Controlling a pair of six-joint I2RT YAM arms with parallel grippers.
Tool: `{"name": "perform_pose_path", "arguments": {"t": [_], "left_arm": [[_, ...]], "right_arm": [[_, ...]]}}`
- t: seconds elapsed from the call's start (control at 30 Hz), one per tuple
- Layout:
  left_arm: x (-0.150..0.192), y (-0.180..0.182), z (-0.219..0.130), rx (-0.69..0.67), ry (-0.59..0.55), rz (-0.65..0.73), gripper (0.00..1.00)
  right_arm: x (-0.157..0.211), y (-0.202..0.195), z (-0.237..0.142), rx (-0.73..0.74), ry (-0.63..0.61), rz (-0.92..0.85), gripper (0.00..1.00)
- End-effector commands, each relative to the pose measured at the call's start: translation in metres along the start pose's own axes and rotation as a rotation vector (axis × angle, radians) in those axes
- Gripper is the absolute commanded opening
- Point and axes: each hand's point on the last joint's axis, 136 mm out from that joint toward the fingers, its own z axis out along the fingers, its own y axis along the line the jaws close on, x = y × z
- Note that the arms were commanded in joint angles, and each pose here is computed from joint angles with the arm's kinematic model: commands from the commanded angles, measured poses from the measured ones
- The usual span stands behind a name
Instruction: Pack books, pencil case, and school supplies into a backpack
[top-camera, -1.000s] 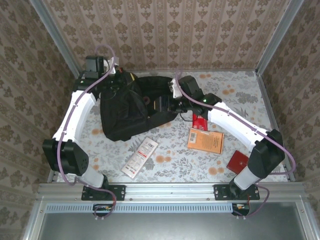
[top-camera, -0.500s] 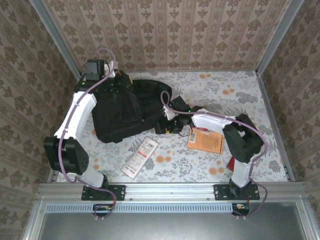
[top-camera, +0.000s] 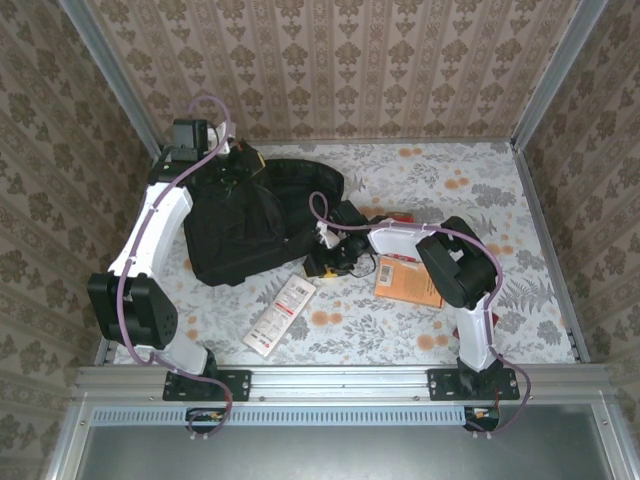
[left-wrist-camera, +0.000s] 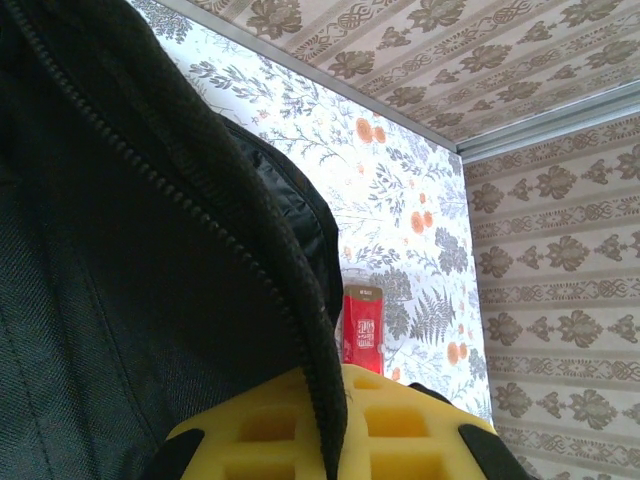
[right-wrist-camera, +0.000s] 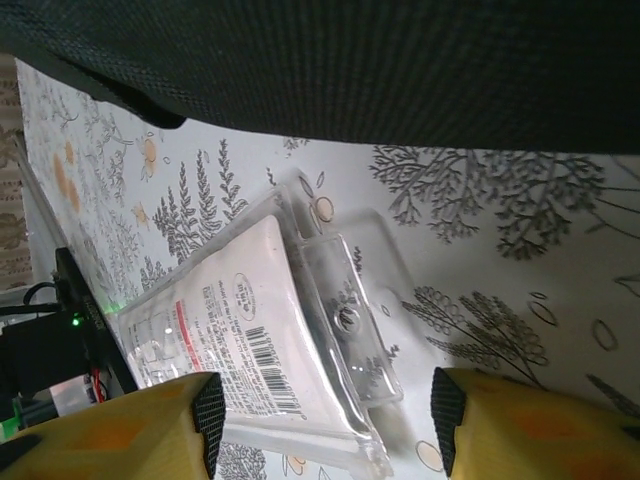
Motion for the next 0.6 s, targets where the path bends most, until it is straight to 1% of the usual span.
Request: {"name": "perform_pose_path", "arguments": {"t": [0.0,0.17,0.27,0.4,0.5,0.53,0.57], "left_arm": [[-0.007,-0.009,0.000,0.050,-0.020,0.010,0.00],[-0.007,-0.009,0.001,0.051,-0.019,0.008,0.00],[-0.006,-0.009,0.001,0.051,-0.016,0.009,0.00],[-0.005,-0.010,0.002,0.051,-0.012,0.011,0.00],[-0.005,-0.009,0.002,0.050,-0.013,0.013,0.00],[-0.002,-0.013,0.002,0.073,0.005,0.014,0.00],[-0.001,-0.013,0.003,0.073,0.008,0.013,0.00]], "right_arm": [[0.006,0.003,0.012,-0.060,0.032,0.009,0.58],[0.007,0.005,0.018,-0.078,0.033,0.025,0.55],[0.007,0.008,0.023,-0.089,0.041,0.036,0.49],[0.008,0.007,0.026,-0.082,0.047,0.041,0.37],[0.010,0.002,0.027,-0.065,0.047,0.044,0.22],[0.011,0.002,0.027,-0.064,0.048,0.045,0.16],[0.011,0.002,0.026,-0.064,0.046,0.044,0.13]]}}
